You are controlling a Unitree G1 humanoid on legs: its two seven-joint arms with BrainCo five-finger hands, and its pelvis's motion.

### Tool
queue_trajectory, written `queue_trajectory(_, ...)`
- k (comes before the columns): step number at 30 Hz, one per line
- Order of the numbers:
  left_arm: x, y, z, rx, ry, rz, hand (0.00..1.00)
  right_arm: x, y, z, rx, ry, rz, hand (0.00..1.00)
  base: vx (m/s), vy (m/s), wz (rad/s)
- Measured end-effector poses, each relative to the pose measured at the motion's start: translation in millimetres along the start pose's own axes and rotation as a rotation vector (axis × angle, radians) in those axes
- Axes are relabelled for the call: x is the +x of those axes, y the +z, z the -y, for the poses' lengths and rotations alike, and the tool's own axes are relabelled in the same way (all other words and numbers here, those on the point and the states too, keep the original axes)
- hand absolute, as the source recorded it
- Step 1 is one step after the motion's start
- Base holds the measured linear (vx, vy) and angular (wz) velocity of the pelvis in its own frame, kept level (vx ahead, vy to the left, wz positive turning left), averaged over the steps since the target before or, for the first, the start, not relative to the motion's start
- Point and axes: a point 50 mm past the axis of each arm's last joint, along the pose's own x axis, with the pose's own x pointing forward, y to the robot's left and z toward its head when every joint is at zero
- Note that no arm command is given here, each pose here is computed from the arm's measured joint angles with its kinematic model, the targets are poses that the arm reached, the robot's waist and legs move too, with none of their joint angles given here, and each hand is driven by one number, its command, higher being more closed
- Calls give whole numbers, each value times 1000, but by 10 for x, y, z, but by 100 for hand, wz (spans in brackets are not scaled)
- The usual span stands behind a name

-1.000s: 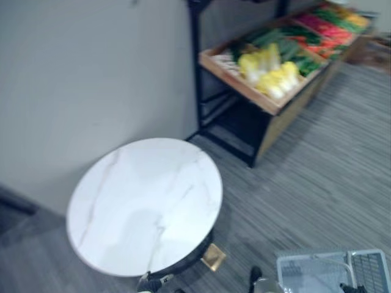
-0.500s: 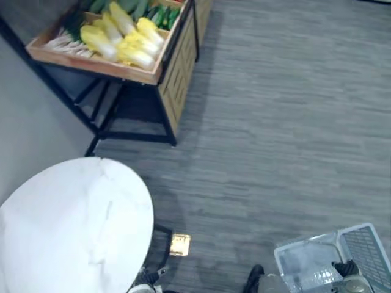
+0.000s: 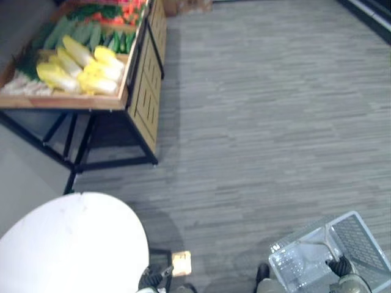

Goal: Pick vegetable in the basket

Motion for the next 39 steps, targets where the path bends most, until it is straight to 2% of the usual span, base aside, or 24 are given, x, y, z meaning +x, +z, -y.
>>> queue_trajectory(6,-33,-106,-64,6,16,-25,0,56,170,44,-41,1,70,100,-21,-28,-13)
queue_trajectory(13,-29,-52,67,71,-40,-2,0,47,166,-1,-47,-3,64,100,-15,58,11)
queue_trajectory(18,-35,-94,-43,123,-19,-10,0,23,141,-91,-11,-6,43,100,93,169,4)
queue_trajectory(21,-1,-17,-155,147,7,8,0,-28,164,-280,23,42,41,100,305,50,19)
queue_trajectory(28,92,332,-36,147,-10,95,0,-16,138,-231,82,17,10,100,390,-164,44)
queue_trajectory(33,64,242,219,119,-65,57,0,52,205,-35,121,-48,21,100,539,-379,5)
queue_trajectory(39,47,204,246,98,-67,46,0,52,163,29,62,-43,28,100,466,-191,2)
